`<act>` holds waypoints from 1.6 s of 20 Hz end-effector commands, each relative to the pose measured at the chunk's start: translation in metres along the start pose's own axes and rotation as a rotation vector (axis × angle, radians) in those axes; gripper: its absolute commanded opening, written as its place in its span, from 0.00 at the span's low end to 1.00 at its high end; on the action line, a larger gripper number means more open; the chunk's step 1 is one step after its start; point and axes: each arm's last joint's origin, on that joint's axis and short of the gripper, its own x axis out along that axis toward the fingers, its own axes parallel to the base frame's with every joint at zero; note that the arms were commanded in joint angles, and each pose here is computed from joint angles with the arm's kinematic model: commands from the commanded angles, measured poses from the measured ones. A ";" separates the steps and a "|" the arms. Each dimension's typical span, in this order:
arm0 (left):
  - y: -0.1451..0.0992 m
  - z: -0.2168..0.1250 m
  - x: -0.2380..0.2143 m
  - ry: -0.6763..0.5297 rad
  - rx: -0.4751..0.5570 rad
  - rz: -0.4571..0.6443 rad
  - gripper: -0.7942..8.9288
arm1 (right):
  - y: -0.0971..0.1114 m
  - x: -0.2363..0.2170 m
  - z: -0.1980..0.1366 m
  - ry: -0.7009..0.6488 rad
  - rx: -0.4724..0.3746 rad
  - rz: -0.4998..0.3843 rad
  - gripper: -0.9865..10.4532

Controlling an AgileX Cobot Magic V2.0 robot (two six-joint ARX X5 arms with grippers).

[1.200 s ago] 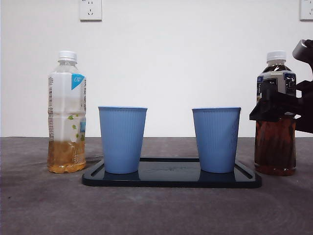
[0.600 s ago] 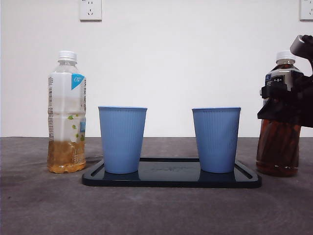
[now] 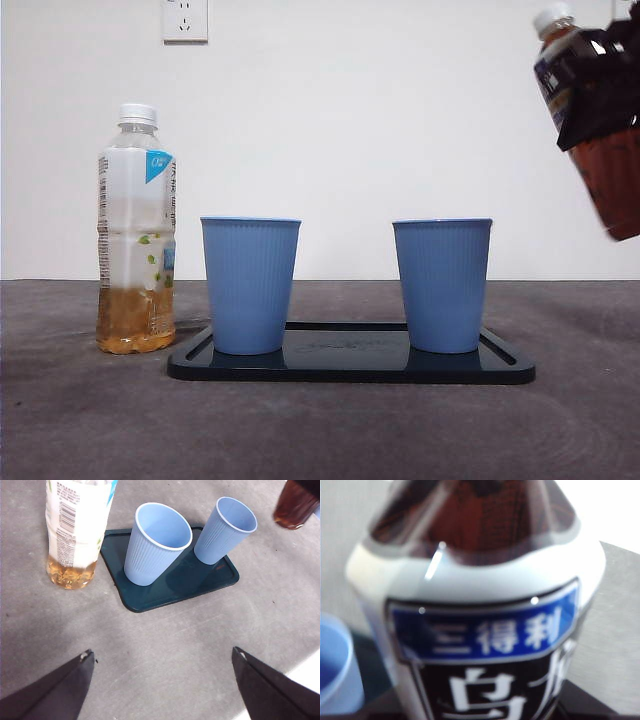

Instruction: Pour the drink into the cup

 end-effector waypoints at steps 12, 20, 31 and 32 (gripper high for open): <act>-0.006 0.005 -0.002 -0.009 0.043 -0.032 0.54 | 0.039 -0.009 0.032 0.296 -0.872 -0.254 0.15; -0.008 0.005 -0.002 -0.001 0.055 -0.051 0.54 | 0.060 0.013 0.024 0.412 -1.076 -0.276 0.15; -0.010 0.004 -0.001 0.005 0.065 -0.065 0.54 | 0.069 0.025 0.019 0.492 -1.191 -0.313 0.15; -0.010 0.004 -0.001 0.005 0.065 -0.066 0.54 | 0.069 0.026 0.019 0.495 -1.193 -0.312 0.15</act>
